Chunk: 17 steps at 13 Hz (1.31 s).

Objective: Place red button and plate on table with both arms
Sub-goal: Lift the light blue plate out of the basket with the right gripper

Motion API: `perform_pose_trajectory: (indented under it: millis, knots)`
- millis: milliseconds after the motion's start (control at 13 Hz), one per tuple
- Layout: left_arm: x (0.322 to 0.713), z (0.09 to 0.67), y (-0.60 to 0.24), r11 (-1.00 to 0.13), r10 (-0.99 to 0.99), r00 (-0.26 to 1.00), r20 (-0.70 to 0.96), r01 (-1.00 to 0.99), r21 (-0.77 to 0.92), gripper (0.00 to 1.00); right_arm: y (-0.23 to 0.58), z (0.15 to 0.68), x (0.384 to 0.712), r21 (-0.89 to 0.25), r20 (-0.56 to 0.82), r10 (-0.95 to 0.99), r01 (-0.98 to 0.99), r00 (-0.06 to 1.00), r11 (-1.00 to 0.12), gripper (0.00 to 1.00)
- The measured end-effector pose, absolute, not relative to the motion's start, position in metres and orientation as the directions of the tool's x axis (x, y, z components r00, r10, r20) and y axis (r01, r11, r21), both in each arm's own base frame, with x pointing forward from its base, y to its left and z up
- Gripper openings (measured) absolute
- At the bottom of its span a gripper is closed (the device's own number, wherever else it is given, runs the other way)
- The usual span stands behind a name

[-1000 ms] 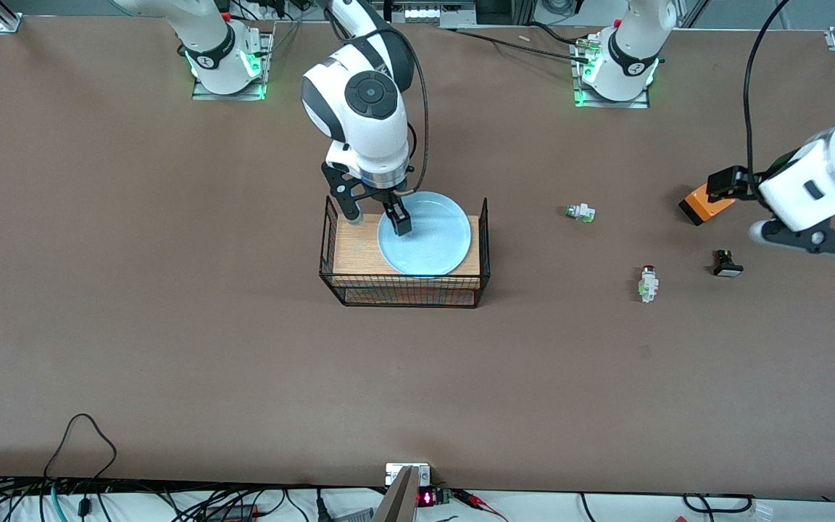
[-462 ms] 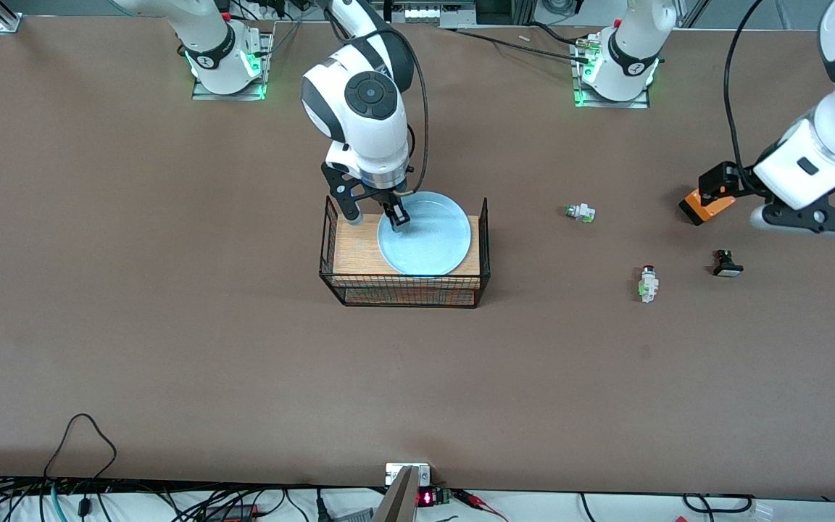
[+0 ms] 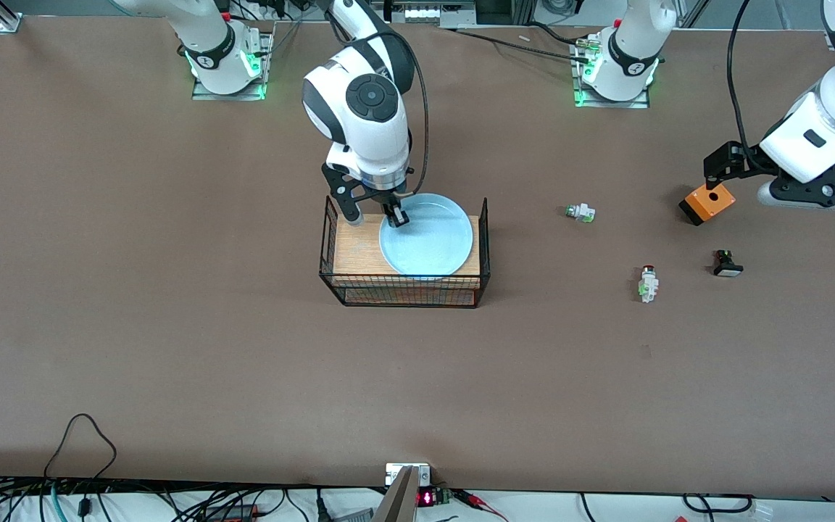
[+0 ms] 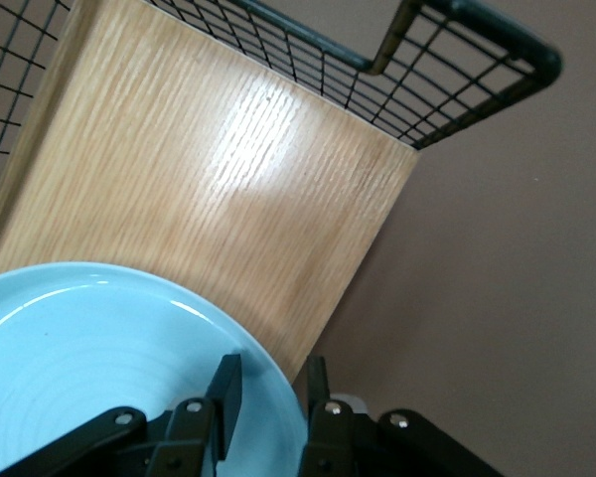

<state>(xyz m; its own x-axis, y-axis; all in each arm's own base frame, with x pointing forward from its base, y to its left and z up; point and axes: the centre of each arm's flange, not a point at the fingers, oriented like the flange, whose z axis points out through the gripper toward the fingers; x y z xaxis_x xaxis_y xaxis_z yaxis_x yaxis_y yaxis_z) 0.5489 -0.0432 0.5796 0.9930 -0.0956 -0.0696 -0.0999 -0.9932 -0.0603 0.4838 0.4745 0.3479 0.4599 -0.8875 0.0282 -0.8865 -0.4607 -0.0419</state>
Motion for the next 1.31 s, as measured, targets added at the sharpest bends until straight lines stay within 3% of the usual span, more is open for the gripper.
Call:
perform_pose_trajectory:
  millis: [77,154,231,308,385,769,1308]
  knots:
    - [0.549,0.579,-0.045,-0.993,-0.1,0.992,-0.071,-0.104,-0.06,1.0,0.476,0.348,0.482,-0.041,0.026,-0.886,-0.885,0.463,-0.464,0.24]
    - [0.548,0.579,-0.05,-0.992,-0.107,0.992,-0.071,-0.111,-0.06,1.0,0.479,0.348,0.479,-0.04,0.024,-0.883,-0.882,0.469,-0.469,0.24]
    - [0.548,0.579,-0.053,-0.991,-0.112,0.991,-0.071,-0.116,-0.06,1.0,0.482,0.348,0.477,-0.04,0.021,-0.881,-0.88,0.473,-0.473,0.18]
    - [0.548,0.579,-0.053,-0.991,-0.112,0.991,-0.071,-0.117,-0.06,1.0,0.485,0.35,0.473,-0.042,0.016,-0.877,-0.876,0.479,-0.48,0.07]
    - [0.548,0.579,-0.052,-0.992,-0.111,0.991,-0.071,-0.115,-0.06,1.0,0.488,0.352,0.47,-0.044,0.012,-0.874,-0.873,0.486,-0.486,0.05]
    - [0.548,0.579,-0.049,-0.992,-0.105,0.992,-0.071,-0.109,-0.06,1.0,0.485,0.365,0.467,-0.025,0.015,-0.874,-0.874,0.485,-0.485,0.05]
    - [0.547,0.578,-0.053,-0.991,-0.112,0.991,-0.078,-0.116,-0.06,1.0,0.456,0.45,0.453,0.035,0.003,-0.885,-0.885,0.465,-0.465,0.03]
